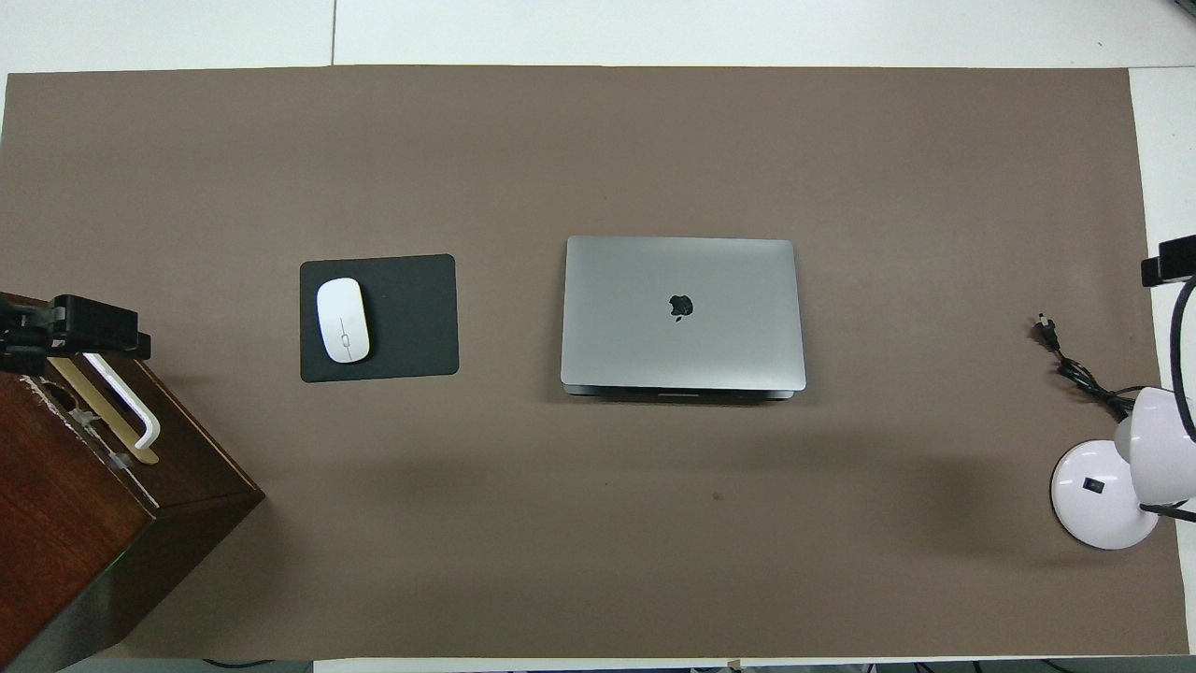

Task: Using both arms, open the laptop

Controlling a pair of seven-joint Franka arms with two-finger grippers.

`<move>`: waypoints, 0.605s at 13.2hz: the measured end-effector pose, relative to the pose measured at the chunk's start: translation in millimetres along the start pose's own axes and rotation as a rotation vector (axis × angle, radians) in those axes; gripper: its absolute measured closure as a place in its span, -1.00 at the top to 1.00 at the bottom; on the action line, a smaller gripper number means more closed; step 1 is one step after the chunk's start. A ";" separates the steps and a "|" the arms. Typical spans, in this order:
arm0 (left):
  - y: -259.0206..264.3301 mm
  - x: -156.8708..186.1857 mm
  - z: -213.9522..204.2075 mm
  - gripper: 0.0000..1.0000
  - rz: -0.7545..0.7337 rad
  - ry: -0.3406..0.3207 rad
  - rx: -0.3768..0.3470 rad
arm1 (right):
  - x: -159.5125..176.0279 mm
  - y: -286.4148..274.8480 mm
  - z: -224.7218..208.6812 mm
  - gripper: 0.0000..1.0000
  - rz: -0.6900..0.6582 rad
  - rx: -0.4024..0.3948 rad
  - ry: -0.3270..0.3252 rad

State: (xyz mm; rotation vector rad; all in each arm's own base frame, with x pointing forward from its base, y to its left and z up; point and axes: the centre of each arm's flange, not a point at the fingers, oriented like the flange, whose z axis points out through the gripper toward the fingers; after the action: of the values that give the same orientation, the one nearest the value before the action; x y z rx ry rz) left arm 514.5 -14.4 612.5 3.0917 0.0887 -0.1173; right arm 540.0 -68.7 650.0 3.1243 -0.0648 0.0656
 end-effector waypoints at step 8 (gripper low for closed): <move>3.9 27.5 12.1 1.00 0.023 -0.001 0.005 | 0.0 0.0 0.0 1.00 0.000 0.000 0.000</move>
State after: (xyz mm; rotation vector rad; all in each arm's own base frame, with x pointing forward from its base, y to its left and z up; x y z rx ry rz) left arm 541.2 -17.3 598.5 3.0963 0.0530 -0.1177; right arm 540.0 -68.8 650.1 3.1243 -0.0648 0.0656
